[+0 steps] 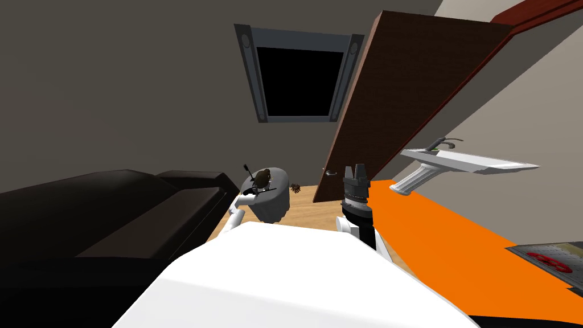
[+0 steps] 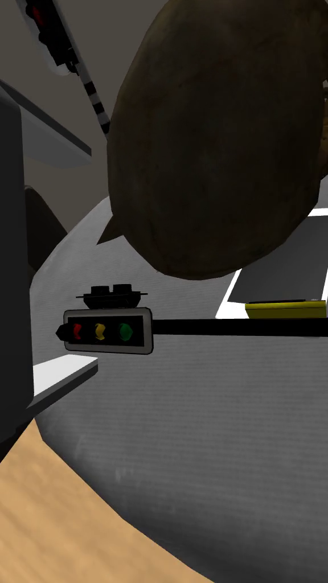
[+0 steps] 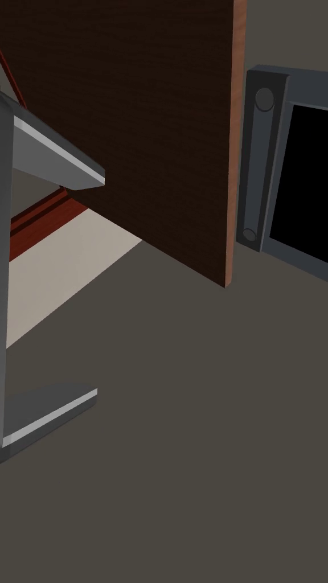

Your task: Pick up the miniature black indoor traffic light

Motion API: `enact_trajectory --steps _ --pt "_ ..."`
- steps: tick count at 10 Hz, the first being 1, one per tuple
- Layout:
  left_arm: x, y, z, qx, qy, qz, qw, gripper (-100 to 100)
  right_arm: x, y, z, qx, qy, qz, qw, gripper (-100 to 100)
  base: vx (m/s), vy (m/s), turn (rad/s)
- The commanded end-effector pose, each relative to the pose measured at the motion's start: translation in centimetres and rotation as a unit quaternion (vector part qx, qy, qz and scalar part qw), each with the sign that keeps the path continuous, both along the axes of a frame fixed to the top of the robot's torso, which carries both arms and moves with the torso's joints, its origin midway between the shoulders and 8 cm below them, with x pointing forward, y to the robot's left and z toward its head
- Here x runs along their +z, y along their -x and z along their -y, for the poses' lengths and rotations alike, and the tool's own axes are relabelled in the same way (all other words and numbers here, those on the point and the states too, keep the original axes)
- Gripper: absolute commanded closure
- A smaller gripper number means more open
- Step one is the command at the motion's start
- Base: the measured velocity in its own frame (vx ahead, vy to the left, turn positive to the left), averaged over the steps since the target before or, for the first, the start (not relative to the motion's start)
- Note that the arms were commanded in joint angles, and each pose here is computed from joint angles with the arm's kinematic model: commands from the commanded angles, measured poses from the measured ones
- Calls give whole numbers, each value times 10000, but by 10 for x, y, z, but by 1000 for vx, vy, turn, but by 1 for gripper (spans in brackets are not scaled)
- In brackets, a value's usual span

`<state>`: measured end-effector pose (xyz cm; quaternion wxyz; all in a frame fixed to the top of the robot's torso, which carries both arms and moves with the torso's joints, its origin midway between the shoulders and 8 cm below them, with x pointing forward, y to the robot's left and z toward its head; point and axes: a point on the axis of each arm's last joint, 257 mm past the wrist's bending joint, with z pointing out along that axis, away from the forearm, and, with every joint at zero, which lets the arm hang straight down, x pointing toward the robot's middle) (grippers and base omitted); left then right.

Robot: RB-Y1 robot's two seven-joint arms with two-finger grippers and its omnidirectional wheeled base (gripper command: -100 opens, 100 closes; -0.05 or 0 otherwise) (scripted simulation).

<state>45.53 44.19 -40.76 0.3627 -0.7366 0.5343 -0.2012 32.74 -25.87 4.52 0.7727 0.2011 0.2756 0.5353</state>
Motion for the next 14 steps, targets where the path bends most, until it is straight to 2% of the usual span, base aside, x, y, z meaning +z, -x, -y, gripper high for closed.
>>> enact_trajectory --steps 1,5,6,7,8,12,13,14 --pt "-17 11 -5 120 91 -278 9995 -100 0 0 0 0 0 0 10000 0 82 6 65" --pt "-52 39 -12 370 278 -841 9954 -100 0 0 0 0 0 0 10000 0 87 7 64" --pt "-47 33 -8 328 245 -748 9964 -100 0 0 0 0 0 0 10000 0 36 7 8" --pt "-48 35 -8 340 254 -773 9961 0 0 0 0 0 0 1 10000 0 7 1 -2" --pt "-54 36 -8 324 249 -762 9963 -100 0 0 0 0 0 1 10000 0 35 17 18" --pt "-62 38 -7 308 246 -761 9963 -100 0 0 0 0 0 0 10000 0 46 11 15" --pt "-62 37 -7 305 244 -752 9964 100 0 0 0 0 0 1 10000 0 0 0 0" --pt "-62 37 -7 305 244 -753 9964 100 0 0 0 1 0 1 10000 0 -2 -2 15"
